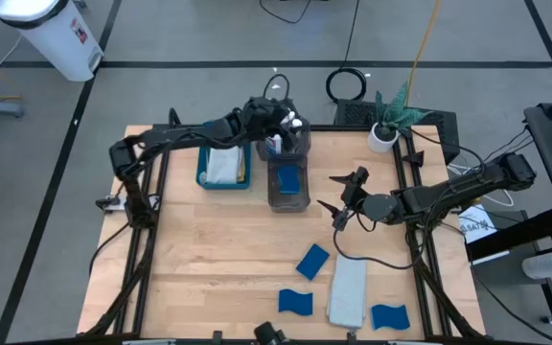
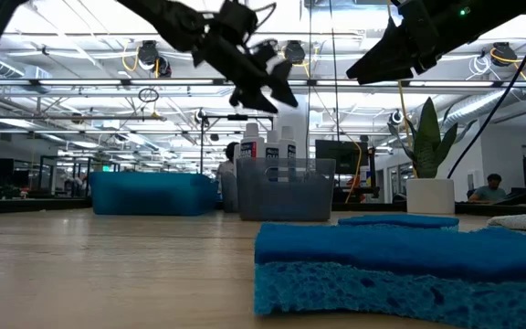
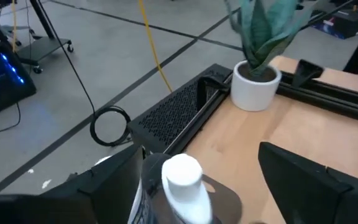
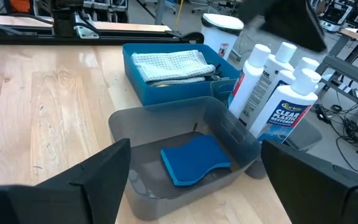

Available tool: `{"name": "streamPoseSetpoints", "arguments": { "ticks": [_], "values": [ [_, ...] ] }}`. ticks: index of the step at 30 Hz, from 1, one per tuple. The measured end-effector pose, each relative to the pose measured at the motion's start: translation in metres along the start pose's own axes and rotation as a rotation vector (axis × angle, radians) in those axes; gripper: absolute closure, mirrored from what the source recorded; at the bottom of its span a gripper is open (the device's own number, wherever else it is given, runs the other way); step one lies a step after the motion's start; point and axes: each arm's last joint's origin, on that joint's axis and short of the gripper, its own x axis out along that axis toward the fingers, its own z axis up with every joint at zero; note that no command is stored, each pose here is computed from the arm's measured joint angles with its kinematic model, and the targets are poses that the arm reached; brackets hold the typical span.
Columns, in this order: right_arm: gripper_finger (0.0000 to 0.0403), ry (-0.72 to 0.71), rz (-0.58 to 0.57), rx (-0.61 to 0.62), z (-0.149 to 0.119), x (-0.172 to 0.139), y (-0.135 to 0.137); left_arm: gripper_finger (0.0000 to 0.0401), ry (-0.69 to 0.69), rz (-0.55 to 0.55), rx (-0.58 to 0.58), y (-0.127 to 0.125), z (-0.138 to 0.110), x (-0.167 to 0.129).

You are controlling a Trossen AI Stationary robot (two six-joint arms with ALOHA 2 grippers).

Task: Pick & Place Kitchen Items
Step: Put the gray microfiber towel into the blue bin

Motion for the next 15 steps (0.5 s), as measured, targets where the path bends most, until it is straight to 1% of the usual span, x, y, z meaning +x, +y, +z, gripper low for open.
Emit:
{"name": "streamPoseSetpoints", "arguments": {
  "ticks": [5, 7, 9, 12, 15],
  "values": [
    [0.0071, 0.003, 0.0, -0.002, 0.0, 0.0, 0.0, 0.0065, 0.04, -0.026, 0.009, -0.001, 0.021, -0.044],
    [0.0071, 0.006, 0.0, -0.002, -0.001, 0.0, 0.0, 0.0065, 0.051, -0.058, 0.02, -0.004, 0.027, -0.061],
    [0.0071, 0.015, 0.0, 0.002, -0.002, 0.0, 0.0, 0.0065, 0.036, -0.102, 0.035, -0.009, 0.028, -0.076],
    [0.0071, 0.033, 0.012, 0.005, -0.004, -0.001, 0.001, 0.0065, -0.002, -0.185, 0.05, -0.017, 0.017, -0.095],
    [0.0071, 0.074, 0.108, 0.029, -0.007, -0.001, 0.004, 0.0064, -0.019, -0.246, 0.032, -0.025, -0.007, -0.106]
  ]
}}
